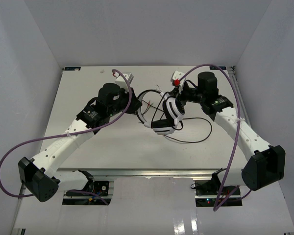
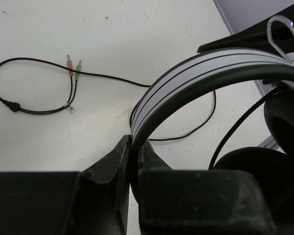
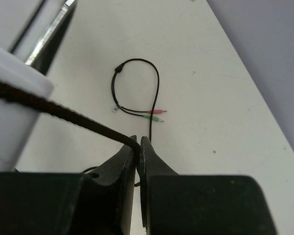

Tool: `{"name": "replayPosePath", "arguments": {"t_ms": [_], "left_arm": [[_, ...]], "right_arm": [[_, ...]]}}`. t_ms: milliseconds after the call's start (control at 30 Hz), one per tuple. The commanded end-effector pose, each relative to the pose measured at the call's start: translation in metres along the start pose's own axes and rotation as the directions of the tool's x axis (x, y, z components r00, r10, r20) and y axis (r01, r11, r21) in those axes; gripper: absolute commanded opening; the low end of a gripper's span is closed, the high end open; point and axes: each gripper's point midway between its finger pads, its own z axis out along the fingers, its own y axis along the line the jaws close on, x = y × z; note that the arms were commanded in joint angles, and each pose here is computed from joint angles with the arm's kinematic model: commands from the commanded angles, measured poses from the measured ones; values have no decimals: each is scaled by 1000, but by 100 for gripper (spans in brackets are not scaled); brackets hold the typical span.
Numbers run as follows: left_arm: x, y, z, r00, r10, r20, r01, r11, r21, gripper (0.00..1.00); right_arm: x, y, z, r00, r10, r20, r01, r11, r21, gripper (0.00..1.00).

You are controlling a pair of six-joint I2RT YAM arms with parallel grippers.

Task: Wrap the headphones

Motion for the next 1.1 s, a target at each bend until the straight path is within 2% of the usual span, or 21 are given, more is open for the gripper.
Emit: {"name": "replayPosePath", "arguments": {"t_ms": [0, 100, 200, 367, 500, 600, 767, 833, 967, 1000, 1067], "left_arm": [[-36, -16, -14, 996, -39, 86, 37, 999, 24, 0], [-27, -9, -9, 997, -34, 65, 34, 999, -2, 0], [-26, -11, -7, 997, -52, 59, 52, 999, 5, 0], [-53, -29, -17, 990, -90, 107, 84, 995, 57, 0], [-73, -44, -27, 984, -123, 127, 111, 989, 97, 0], [-79, -51, -27, 982, -145, 119, 131, 985, 113, 0], [-90, -63, -26, 980, -166, 110, 152, 981, 123, 0], [-94, -67, -28, 979, -170, 110, 157, 980, 121, 0], [-110, -72, -33, 972, -193, 136, 176, 976, 124, 0], [-115, -73, -35, 968, -204, 150, 186, 975, 122, 0], [-125, -70, -39, 958, -220, 183, 203, 974, 104, 0]], "right_arm": [[-43, -7, -13, 986, -7, 166, 7, 1000, -2, 8], [-59, -10, -22, 976, -23, 215, 21, 1000, 13, 8], [-57, -10, -25, 975, -9, 220, 8, 1000, 5, 8], [-31, 0, -20, 969, 88, 231, -76, 995, -58, 8], [-30, 5, -14, 952, 160, 259, -131, 983, -127, 14], [-31, 7, -8, 940, 209, 271, -165, 971, -174, 20], [-27, 0, 11, 904, 301, 305, -235, 943, -235, 48], [-22, -3, 21, 889, 343, 305, -268, 927, -261, 56], [3, 4, 39, 853, 437, 285, -333, 876, -348, 62], [4, 8, 38, 853, 417, 314, -300, 884, -360, 63], [17, 30, 34, 830, 473, 294, -315, 834, -452, 65]]}}
